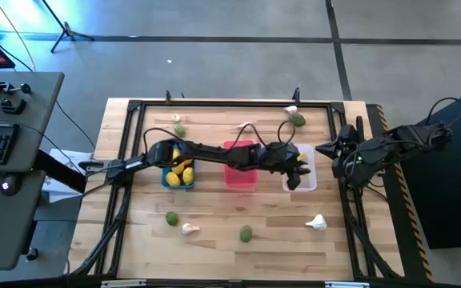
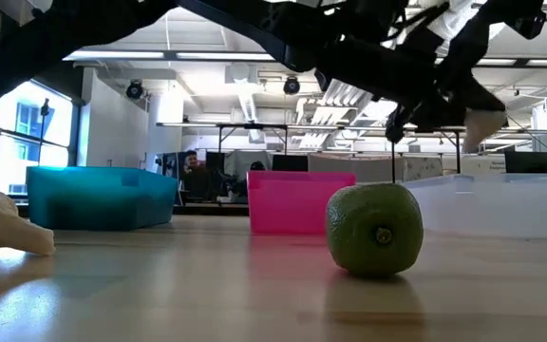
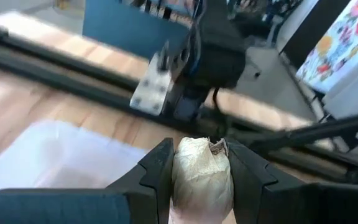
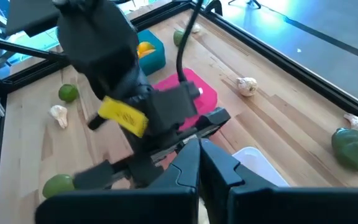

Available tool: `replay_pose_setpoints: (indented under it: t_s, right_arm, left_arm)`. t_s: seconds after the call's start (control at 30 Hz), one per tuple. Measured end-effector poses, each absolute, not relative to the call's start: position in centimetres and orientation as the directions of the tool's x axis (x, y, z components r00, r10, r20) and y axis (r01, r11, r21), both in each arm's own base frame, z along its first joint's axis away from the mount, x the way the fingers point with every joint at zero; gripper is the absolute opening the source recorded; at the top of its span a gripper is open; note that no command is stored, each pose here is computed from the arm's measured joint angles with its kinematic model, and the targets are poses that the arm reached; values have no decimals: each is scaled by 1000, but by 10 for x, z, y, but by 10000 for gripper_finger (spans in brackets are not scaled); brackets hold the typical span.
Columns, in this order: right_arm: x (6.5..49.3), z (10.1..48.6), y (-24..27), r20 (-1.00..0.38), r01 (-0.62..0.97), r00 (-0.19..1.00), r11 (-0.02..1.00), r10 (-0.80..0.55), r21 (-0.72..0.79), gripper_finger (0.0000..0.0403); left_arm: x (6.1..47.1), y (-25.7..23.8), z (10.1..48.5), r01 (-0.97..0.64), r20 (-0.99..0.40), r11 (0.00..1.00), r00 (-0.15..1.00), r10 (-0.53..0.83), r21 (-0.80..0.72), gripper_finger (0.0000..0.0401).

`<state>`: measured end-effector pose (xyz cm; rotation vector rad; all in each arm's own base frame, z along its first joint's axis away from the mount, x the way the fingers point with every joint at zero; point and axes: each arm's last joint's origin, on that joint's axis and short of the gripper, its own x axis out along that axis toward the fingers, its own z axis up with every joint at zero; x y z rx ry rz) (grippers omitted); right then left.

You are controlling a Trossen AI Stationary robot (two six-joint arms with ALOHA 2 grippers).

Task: Sort produce into baskets
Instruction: Put the bottom center white garlic into the red bin

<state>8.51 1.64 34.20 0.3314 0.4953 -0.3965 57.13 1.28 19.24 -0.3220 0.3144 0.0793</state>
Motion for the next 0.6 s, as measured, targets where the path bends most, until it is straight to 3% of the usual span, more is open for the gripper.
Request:
replay_pose_setpoints:
  t_s: [0.2,0.6]
  right_arm:
    - [85,342,16,-517,442,807,872,-285,210,0]
    - [85,342,16,-519,442,806,872,-285,208,0]
  left_arm:
    - [572,17,170,-156,-393,950,919,39,-270,99]
    - [572,18,165,-159,-407,952,912,41,-260,99]
